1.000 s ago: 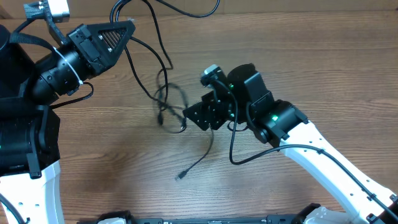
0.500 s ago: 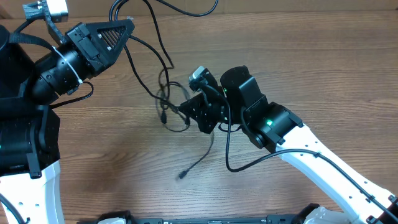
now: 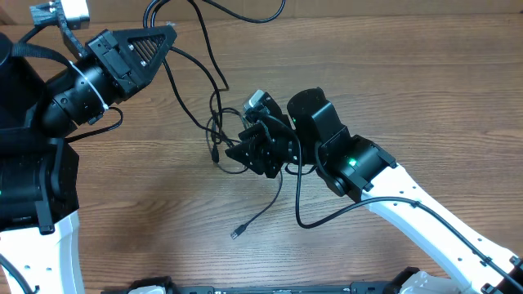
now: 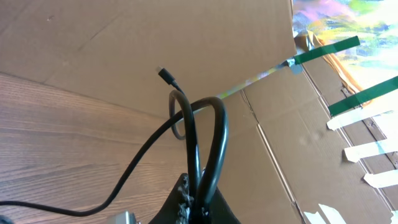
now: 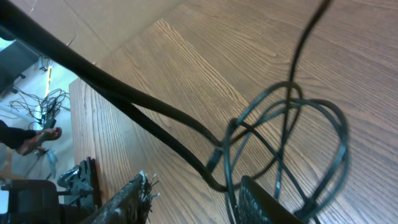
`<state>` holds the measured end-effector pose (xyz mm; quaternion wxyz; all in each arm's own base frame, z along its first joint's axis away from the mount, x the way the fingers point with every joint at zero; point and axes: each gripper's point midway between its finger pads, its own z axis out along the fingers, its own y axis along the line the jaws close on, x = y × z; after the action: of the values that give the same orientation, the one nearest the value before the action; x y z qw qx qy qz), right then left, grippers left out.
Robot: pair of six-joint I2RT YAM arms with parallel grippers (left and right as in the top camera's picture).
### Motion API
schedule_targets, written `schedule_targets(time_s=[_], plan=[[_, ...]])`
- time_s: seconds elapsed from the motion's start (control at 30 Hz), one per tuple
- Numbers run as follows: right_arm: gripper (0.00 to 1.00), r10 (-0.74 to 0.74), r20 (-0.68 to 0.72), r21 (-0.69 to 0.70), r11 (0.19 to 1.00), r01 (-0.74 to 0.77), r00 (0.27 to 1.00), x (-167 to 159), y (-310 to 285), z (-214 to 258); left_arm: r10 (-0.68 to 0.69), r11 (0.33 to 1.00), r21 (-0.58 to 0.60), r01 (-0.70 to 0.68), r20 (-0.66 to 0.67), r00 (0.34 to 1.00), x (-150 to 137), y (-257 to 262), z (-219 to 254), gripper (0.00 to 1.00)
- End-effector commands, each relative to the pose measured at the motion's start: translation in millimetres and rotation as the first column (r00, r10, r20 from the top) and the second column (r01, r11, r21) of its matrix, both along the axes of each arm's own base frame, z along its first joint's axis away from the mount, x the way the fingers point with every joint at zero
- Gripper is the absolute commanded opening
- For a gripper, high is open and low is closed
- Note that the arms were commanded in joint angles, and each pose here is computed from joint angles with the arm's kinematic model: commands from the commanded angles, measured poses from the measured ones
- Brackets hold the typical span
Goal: Untangle cables
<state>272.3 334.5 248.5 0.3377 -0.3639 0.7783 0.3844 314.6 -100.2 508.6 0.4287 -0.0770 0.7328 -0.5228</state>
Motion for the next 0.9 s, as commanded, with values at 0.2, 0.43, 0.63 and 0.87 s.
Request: schedule_targets(time_s=[0.2,0.43,0.63,0.87], plan=[[0.33,0.029,-0.040,-0.027,0.999,-0.030,0.999,3,15,-23,-0.011,1.000,-0.001,0.011,0.030,0.999,-7,-3,10,0.04],[0.04,0.046,-0.007,0.000,0.999,-0.046,0.999,3,24,-16,-0.013,1.000,0.014,0.012,0.031,0.999,-8,-3,7,0.04],[0.04,0.029,0.021,0.054,0.998,-0.030,0.999,-5,17,20,0.016,0.993,0.115,-0.016,0.004,1.000,-6,2,-18,0.04],[0.05,-0.039,0.127,0.104,0.994,0.026,0.991,-13,-5,71,0.096,0.976,0.200,-0.086,-0.043,0.994,-2,15,-41,0.04]])
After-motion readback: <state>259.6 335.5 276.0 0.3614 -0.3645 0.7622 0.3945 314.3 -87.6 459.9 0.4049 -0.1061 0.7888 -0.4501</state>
